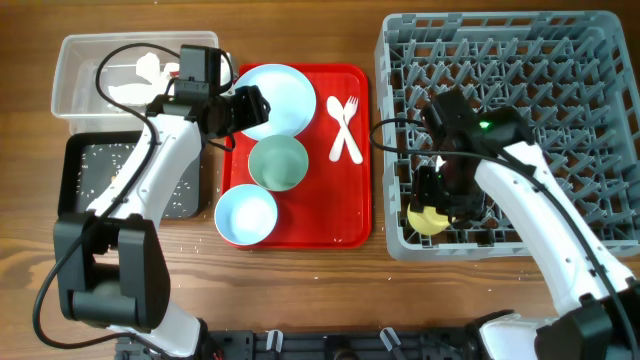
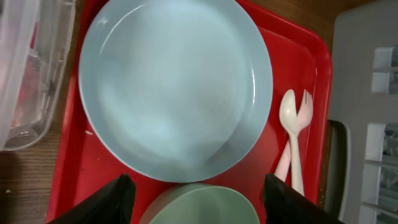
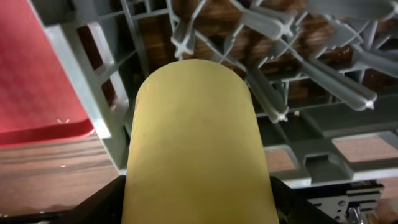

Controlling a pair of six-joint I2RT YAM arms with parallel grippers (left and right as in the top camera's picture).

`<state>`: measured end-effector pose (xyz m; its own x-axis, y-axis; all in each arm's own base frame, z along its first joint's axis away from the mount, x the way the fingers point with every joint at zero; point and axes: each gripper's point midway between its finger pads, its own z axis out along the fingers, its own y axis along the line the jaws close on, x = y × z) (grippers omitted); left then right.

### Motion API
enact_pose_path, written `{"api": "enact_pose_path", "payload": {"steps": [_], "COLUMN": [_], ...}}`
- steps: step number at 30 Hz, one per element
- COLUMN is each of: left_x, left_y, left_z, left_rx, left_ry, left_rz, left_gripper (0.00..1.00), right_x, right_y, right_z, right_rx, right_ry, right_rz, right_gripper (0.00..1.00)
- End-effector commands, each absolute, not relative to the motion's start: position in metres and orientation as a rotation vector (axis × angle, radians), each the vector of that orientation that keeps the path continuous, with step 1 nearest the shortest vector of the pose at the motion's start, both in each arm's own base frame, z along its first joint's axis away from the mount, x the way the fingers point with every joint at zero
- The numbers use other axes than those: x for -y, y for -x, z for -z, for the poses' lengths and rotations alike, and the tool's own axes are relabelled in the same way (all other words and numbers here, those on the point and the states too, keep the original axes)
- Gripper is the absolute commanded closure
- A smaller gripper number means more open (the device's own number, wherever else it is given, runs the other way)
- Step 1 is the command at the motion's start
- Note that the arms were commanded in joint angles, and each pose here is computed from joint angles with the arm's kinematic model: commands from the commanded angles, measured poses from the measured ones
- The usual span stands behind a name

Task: Sort waste into correct bins and load items into the dishwasher rack
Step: 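Lower the yellow cup into the rack with the right gripper and release, then grasp the green bowl with the right gripper and place it in the rack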

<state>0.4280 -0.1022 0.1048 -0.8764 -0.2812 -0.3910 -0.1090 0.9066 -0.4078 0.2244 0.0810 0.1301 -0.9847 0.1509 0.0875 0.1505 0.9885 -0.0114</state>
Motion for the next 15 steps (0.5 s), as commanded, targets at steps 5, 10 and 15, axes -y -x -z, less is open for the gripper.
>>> {"api": "enact_pose_path", "payload": {"steps": [5, 10, 15], "left_x": [0.092, 0.062, 0.033], "left_y": [-0.433, -0.425, -0.41], "left_z": [-0.133, -0.225, -0.228], "left_rx": [-2.543, -2.311, -2.331], "left_ry": [0.226, 0.239, 0.326], "left_rz": [0.47, 0.44, 0.34], "left_gripper": [0.31, 0.21, 0.0], "right_x": [-0.084, -0.141, -0.209], "right_y": [-0.247, -0.331, -0.384], "right_z": [-0.121, -0.221, -0.222], "right_rx": [3.083, 3.422, 3.53], "right_ry": [0.213, 0.023, -0.036], "right_rz": [-0.032, 0.487, 0.773], "right_gripper": [0.21, 0.21, 0.27]}}
